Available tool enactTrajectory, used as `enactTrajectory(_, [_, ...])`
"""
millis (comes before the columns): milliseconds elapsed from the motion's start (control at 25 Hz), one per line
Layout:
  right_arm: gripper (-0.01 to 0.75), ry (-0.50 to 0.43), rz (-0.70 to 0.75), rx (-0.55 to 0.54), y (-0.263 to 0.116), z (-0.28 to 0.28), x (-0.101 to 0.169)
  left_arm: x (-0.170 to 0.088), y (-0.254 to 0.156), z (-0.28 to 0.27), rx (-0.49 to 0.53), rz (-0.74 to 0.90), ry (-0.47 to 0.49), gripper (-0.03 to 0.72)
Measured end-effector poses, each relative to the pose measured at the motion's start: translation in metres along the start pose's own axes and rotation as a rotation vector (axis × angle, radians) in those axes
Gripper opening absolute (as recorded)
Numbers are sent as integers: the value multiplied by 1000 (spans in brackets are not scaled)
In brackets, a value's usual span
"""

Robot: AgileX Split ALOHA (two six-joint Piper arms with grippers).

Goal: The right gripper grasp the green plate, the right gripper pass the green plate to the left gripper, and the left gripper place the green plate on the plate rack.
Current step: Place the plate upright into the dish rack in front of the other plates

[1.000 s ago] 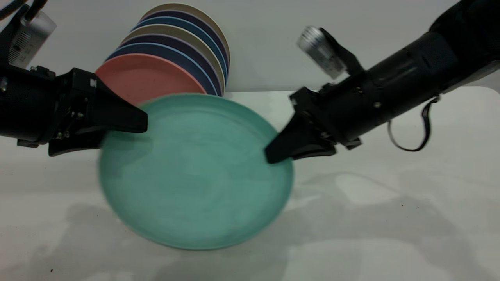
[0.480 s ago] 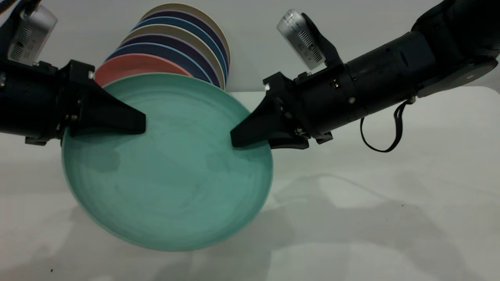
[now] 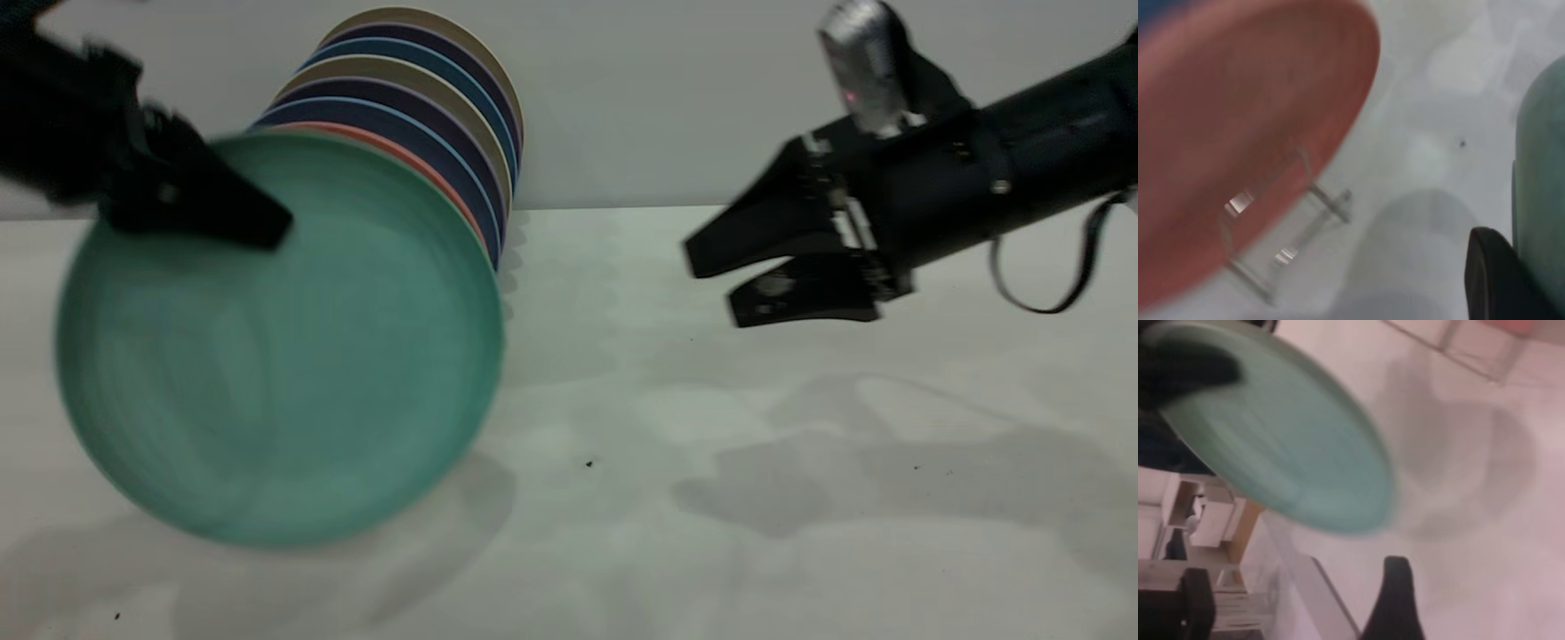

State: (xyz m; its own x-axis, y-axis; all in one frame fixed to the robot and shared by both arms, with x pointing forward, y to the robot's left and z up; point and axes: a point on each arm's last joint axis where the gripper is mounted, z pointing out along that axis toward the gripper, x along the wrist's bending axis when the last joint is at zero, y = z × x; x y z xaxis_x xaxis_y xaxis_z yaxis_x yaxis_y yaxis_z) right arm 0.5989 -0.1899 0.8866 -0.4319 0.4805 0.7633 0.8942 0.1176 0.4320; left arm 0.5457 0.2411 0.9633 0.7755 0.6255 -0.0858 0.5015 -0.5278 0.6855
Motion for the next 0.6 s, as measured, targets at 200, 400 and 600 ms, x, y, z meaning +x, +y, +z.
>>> enactTrajectory(200, [596, -37, 20, -20, 0, -21, -15, 17, 37, -23, 86, 360, -14, 114])
enactTrajectory(400, [562, -57, 29, -32, 0, -31, -23, 32, 76, -45, 56, 632, 74, 114])
enactTrajectory(600, [561, -83, 16, -11, -2, -33, -26, 32, 93, -52, -23, 834, 99, 114])
